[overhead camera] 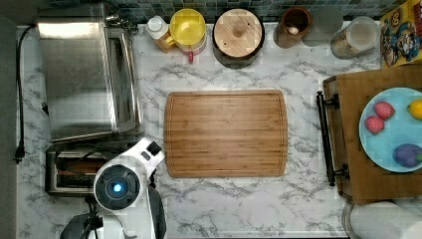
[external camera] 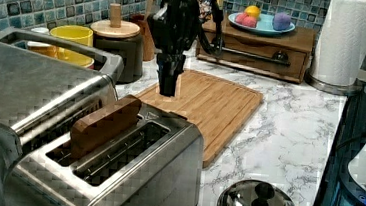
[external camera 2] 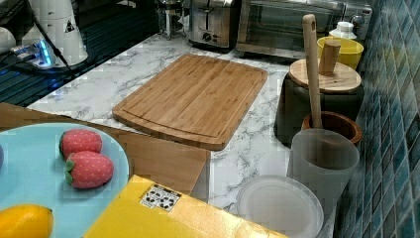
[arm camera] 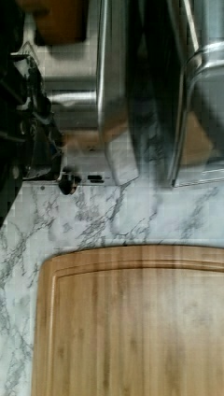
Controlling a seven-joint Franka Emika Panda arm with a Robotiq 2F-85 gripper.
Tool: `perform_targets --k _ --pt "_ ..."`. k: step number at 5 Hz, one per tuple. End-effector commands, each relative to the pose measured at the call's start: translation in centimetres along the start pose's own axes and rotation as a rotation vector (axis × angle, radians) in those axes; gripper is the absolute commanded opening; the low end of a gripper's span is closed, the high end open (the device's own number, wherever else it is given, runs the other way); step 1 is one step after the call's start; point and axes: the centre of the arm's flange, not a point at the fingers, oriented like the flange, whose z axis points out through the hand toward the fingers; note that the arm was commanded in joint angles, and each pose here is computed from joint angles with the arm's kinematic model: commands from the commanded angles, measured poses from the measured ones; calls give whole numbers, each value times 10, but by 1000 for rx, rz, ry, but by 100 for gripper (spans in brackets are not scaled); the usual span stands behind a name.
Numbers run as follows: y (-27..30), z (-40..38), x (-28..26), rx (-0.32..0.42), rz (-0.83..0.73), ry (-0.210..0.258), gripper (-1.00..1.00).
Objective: Turn on the toaster.
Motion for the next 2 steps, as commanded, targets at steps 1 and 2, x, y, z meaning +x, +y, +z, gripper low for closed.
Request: perform_targets --k 1,2 --pt "11 12 19 12 15 -42 -100" --pt "10 20 16 34 11 -19 -100"
